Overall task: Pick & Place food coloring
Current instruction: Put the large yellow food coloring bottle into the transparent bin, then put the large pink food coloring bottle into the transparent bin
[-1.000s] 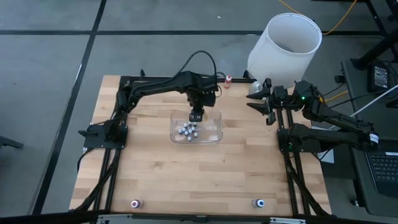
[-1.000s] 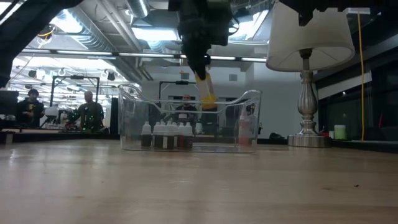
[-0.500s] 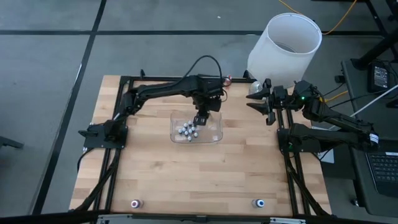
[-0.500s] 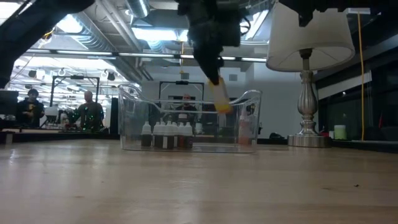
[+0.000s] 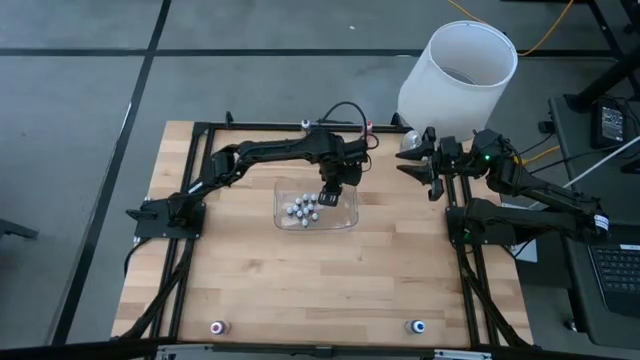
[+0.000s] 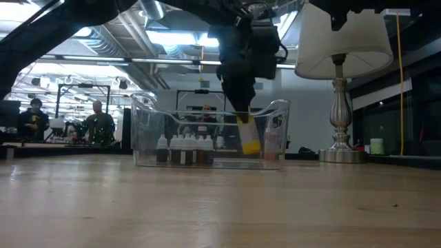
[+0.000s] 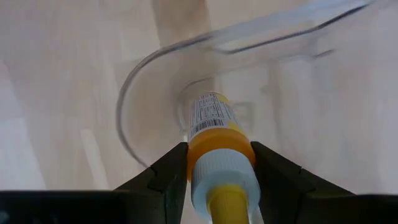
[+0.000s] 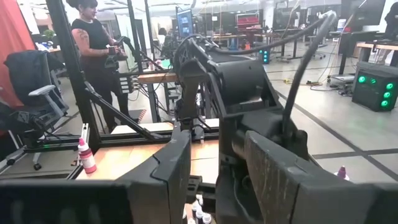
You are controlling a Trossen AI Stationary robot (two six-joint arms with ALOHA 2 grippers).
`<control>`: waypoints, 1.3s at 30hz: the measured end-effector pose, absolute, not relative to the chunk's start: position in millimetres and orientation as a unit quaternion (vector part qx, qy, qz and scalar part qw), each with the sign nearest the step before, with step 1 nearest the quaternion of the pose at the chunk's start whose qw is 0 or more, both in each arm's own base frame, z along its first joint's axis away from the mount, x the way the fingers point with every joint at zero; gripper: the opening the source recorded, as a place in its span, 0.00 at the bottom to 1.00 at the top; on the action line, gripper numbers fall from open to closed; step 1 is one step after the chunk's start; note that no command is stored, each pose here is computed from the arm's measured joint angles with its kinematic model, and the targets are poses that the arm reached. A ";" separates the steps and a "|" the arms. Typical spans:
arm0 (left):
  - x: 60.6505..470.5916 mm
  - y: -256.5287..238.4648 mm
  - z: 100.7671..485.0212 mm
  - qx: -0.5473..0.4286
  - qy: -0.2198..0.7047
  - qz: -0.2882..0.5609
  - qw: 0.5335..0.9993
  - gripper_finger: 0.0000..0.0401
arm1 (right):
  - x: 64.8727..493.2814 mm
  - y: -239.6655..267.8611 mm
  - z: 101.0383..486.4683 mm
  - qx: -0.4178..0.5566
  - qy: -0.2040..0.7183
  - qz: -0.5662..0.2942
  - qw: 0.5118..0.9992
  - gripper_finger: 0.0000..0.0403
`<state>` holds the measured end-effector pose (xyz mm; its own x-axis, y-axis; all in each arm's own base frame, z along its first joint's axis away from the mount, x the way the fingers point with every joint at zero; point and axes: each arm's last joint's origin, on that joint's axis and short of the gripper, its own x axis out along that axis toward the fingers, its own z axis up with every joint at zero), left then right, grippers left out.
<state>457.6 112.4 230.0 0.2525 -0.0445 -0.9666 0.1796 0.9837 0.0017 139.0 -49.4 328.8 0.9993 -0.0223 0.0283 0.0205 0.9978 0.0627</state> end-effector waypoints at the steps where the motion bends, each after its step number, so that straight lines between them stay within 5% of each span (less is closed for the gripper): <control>1: 457.9 113.0 228.3 0.060 0.611 -0.066 0.787 0.37 | 139.0 -49.4 328.8 0.031 -0.015 -0.011 0.999 0.38; 27: 462.1 105.1 223.6 0.084 0.618 -0.056 0.780 0.51 | 139.0 -49.4 328.7 0.029 -0.014 -0.011 0.999 0.38; 39: 435.1 101.6 301.1 0.111 0.616 0.002 0.780 0.52 | 139.0 -49.4 324.7 0.037 0.006 -0.011 0.999 0.38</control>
<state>435.1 101.6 301.1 0.2421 0.1404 -0.9600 0.1335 0.9752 0.1763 139.0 -49.4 324.7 0.9997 -0.0225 -0.0121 0.0233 0.9970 0.0740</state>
